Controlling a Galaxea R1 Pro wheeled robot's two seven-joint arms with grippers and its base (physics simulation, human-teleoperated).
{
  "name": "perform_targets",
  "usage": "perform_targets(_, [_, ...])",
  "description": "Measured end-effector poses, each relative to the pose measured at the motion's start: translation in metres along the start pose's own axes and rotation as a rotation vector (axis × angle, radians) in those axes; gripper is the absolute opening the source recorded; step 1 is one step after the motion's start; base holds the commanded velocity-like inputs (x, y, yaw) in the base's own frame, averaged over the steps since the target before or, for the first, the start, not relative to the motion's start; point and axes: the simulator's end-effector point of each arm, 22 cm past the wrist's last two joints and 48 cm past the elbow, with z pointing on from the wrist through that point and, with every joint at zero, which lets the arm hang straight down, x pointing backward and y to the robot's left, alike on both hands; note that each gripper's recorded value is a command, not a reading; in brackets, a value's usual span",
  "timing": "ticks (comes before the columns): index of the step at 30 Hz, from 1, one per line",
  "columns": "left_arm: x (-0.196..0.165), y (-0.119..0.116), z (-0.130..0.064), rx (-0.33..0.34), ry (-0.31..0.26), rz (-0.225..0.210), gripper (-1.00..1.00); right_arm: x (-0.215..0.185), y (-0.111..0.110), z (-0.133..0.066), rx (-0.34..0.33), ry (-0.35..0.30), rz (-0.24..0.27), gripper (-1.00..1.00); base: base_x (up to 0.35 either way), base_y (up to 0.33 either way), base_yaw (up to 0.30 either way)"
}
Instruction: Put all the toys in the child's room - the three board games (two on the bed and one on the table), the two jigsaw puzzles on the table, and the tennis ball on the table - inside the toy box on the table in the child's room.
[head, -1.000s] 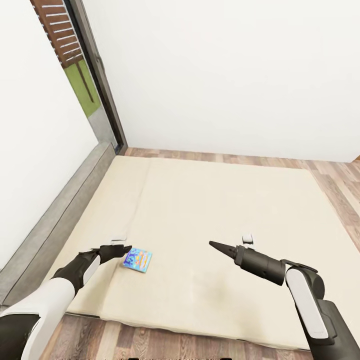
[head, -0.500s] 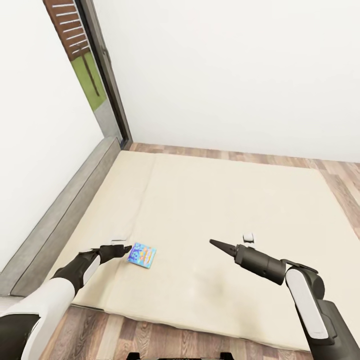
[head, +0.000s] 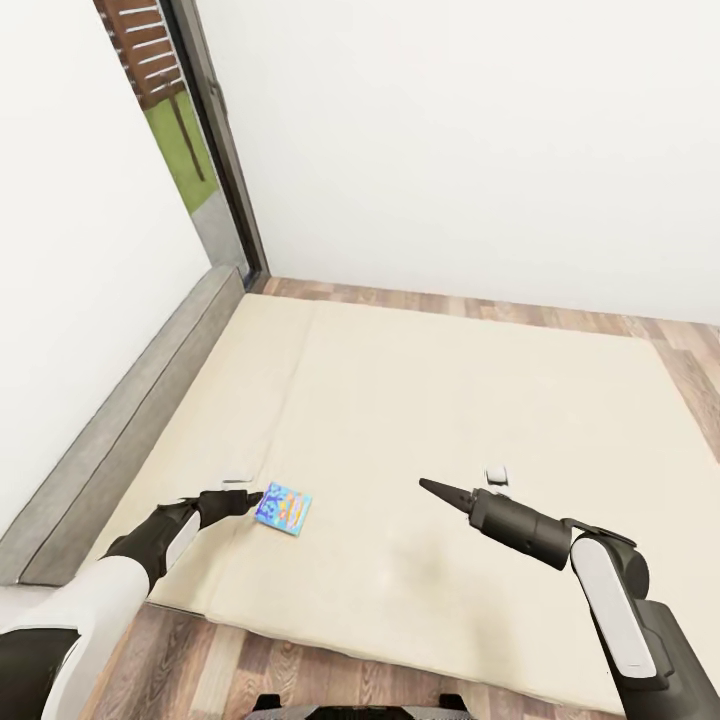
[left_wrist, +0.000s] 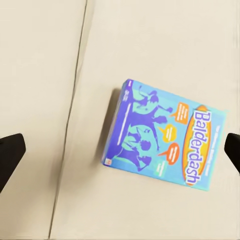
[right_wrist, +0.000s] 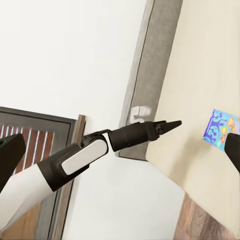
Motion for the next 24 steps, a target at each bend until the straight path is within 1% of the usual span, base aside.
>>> perform_targets(7, [0.003, -0.001, 0.002, 0.008, 0.005, -0.002, 1.00, 0.001, -0.002, 0.000, 0.002, 0.002, 0.004, 1.00, 0.033, -0.037, -0.120])
perform_targets(11, [0.003, -0.006, 0.002, 0.032, 0.005, -0.002, 1.00, 0.001, -0.003, 0.000, 0.002, 0.002, 0.005, 1.00, -0.009, -0.006, -0.234])
perform_targets(16, [0.003, -0.010, 0.002, 0.050, 0.005, -0.003, 1.00, 0.001, -0.003, 0.001, 0.001, 0.002, 0.005, 1.00, -0.139, -0.001, -0.256])
perform_targets(19, [0.003, -0.010, 0.001, 0.053, 0.005, -0.003, 1.00, 0.001, -0.003, 0.001, 0.001, 0.002, 0.005, 1.00, -0.075, 0.000, -0.110])
perform_targets(24, [0.003, -0.010, 0.001, 0.055, 0.005, -0.004, 1.00, 0.001, -0.003, 0.001, 0.002, 0.002, 0.005, 1.00, -0.022, 0.000, -0.032])
